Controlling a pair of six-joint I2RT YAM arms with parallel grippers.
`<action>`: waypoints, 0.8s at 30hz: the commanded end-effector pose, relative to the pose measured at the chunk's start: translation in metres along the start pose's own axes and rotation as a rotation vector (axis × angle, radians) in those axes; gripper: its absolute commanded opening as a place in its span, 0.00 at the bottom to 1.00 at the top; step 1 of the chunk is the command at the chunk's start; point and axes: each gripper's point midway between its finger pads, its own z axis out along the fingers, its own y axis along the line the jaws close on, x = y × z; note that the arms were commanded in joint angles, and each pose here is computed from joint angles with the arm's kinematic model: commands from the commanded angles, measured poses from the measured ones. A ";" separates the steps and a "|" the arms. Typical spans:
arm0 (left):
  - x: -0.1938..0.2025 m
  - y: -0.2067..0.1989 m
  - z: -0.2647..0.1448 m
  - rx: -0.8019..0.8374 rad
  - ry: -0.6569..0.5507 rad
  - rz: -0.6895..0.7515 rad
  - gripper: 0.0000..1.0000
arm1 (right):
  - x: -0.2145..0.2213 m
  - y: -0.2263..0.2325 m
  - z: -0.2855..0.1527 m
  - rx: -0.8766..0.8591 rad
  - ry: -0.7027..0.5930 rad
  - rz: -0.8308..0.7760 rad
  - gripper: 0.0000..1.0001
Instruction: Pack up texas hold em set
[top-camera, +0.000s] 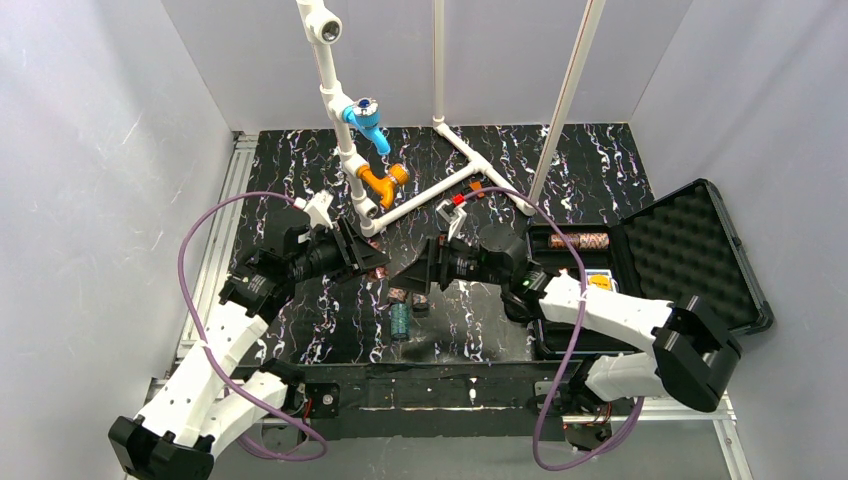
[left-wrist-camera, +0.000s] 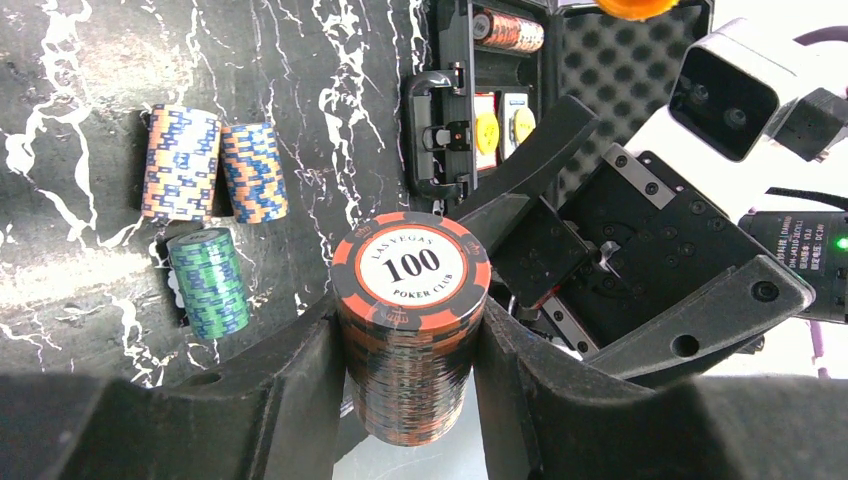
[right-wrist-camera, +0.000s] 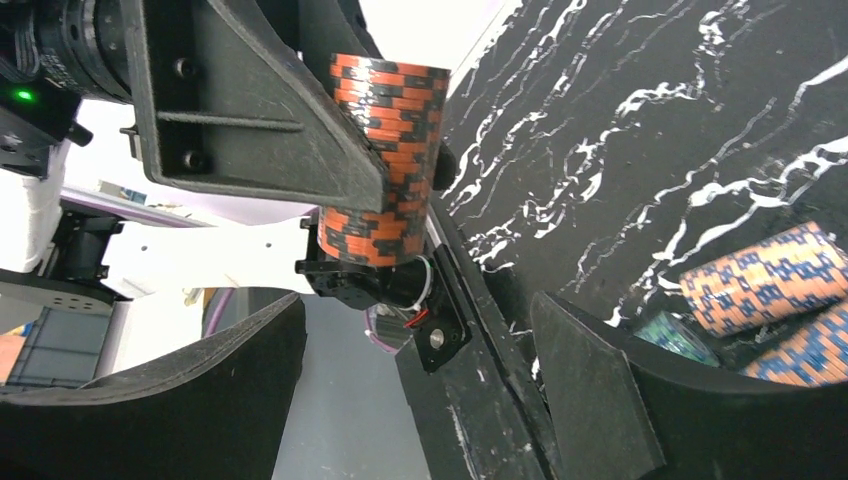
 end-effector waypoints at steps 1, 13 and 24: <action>-0.008 -0.039 -0.017 0.152 -0.040 0.067 0.00 | -0.027 0.037 0.011 -0.113 -0.072 -0.052 0.89; -0.004 -0.042 -0.017 0.170 -0.027 0.081 0.00 | -0.027 0.050 0.027 -0.155 -0.067 -0.040 0.85; -0.004 -0.044 -0.019 0.176 -0.034 0.081 0.00 | -0.029 0.052 0.032 -0.156 -0.088 -0.017 0.80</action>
